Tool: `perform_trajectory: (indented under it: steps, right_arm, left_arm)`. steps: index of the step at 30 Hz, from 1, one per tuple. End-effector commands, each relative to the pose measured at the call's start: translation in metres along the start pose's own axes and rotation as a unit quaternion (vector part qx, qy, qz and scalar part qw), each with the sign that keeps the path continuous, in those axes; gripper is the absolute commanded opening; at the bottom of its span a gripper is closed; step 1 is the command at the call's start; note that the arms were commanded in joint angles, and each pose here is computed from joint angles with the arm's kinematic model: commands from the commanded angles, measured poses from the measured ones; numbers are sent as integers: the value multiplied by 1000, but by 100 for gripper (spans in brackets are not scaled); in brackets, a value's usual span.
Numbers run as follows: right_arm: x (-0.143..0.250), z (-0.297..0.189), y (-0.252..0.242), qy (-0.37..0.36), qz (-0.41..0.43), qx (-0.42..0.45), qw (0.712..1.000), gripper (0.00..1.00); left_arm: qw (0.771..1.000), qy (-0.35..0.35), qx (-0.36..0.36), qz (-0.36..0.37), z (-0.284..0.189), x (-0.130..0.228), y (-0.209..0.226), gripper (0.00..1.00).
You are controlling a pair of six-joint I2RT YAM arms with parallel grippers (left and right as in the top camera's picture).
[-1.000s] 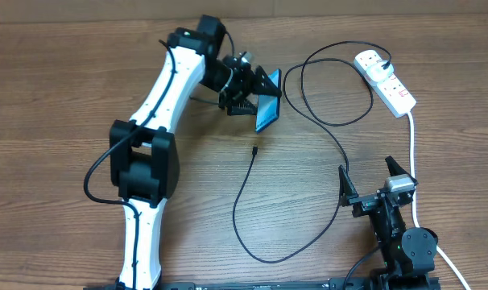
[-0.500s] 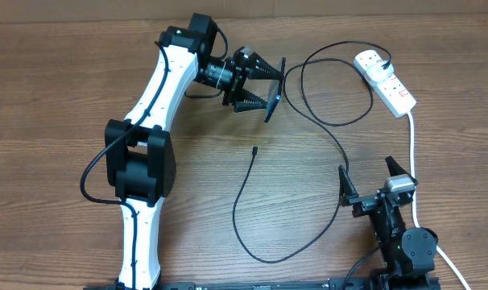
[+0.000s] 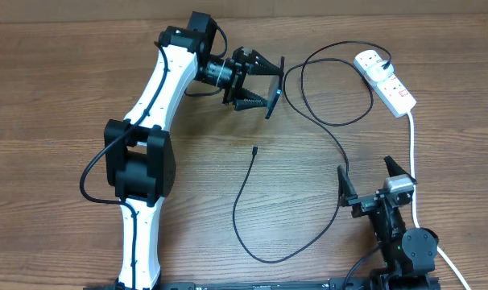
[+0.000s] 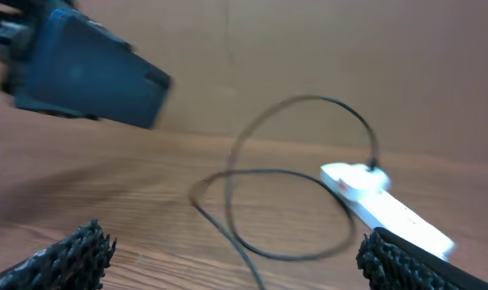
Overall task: Plug charger to phone and switch on socket
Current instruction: 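Lift the phone with the left gripper and raise it upright, then move the right gripper forward over the cable's USB-C plug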
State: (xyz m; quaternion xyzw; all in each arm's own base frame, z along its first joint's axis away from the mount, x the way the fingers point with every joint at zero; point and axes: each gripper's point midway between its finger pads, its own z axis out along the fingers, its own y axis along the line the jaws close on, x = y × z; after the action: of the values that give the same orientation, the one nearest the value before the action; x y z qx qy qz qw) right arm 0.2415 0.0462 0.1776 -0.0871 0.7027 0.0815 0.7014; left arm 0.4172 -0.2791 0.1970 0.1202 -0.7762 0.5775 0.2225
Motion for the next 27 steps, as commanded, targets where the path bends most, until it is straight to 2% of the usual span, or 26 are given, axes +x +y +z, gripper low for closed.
perform_trajectory:
  steps: [1,4,6,9,12,17,21,24,27]
  right_arm:
    - [-4,-9,54,-13,8,-158,987,100]
    - [-16,-42,112,-17,48,-347,936,100]
    - [-29,-65,133,-30,55,-429,901,100]
    - [-54,-75,136,-72,58,-447,890,100]
    - [-92,-88,135,-153,34,-442,883,100]
    - [-147,-84,115,-201,56,-372,905,100]
    - [-176,-68,109,-144,54,-343,927,100]
    - [-185,-41,102,-50,65,-318,944,100]
    - [-183,-13,97,66,100,-307,944,100]
  left_arm:
    - [999,-1,34,5,-17,-2,-18,73]
    - [999,-14,42,8,-28,-10,-21,73]
    - [999,-22,46,10,-35,-15,-22,73]
    - [998,-32,51,11,-46,-19,-22,73]
    - [997,-42,58,2,-57,-24,-22,73]
    - [996,-57,66,-11,-73,-30,-21,73]
    - [995,-64,70,-20,-82,-33,-20,73]
    - [995,-68,73,-24,-85,-35,-21,73]
    - [994,-69,75,-29,-87,-37,-22,73]
